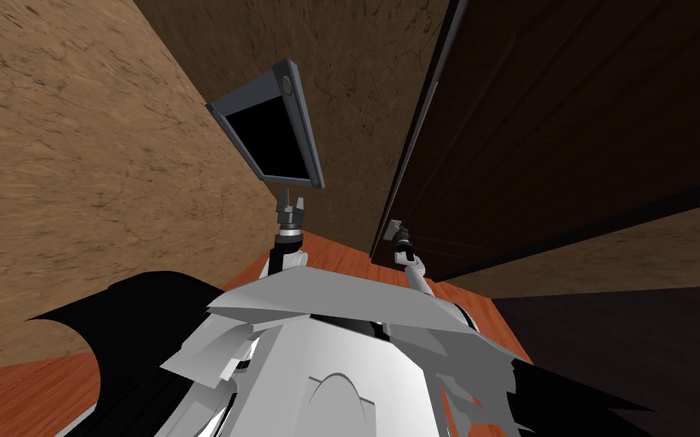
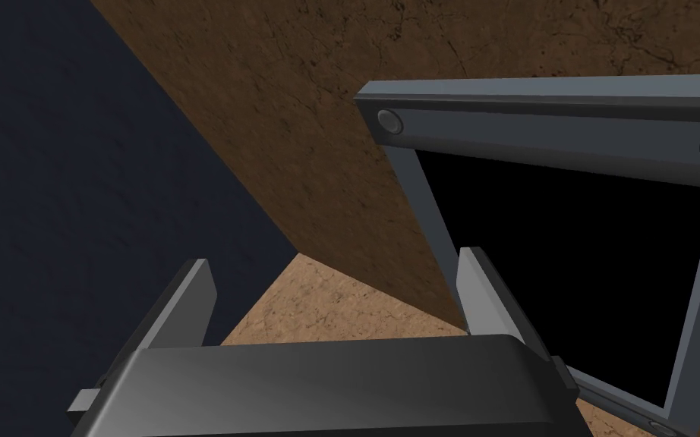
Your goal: Pull the door open
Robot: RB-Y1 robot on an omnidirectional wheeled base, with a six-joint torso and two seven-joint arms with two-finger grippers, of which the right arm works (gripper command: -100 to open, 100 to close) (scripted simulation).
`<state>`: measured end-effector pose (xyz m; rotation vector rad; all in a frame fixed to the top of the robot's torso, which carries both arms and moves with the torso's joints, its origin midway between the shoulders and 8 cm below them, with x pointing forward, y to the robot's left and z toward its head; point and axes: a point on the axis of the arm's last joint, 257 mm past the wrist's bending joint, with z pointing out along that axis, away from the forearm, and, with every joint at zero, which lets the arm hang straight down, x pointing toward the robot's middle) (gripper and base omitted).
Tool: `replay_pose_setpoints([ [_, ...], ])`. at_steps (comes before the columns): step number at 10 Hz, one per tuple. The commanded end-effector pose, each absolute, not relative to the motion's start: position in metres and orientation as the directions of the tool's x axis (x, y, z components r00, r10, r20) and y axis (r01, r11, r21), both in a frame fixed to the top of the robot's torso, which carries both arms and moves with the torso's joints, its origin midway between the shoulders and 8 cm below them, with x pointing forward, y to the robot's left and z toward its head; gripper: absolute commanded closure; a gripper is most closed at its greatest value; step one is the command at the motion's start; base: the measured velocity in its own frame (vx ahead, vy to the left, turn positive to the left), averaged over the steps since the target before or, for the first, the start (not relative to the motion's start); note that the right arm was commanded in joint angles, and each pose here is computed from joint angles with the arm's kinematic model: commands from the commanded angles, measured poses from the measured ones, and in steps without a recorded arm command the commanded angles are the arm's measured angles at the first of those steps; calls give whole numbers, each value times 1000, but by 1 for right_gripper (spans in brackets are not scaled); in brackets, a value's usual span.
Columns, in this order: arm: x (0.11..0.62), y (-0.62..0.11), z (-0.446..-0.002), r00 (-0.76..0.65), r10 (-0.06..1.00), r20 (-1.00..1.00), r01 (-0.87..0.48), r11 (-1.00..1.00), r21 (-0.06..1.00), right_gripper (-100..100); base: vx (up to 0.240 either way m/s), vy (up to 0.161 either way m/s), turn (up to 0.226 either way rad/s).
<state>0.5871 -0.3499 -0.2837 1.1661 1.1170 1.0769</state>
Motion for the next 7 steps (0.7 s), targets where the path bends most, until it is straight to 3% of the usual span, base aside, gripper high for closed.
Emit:
replay_pose_setpoints([
  [1, 589, -331, -284, 104, 994, -31, -57, 37, 998, 100, -47, -31, 44],
  [7, 589, -343, -284, 121, 981, 153, -79, -144, 986, 100, -48, -27, 76],
])
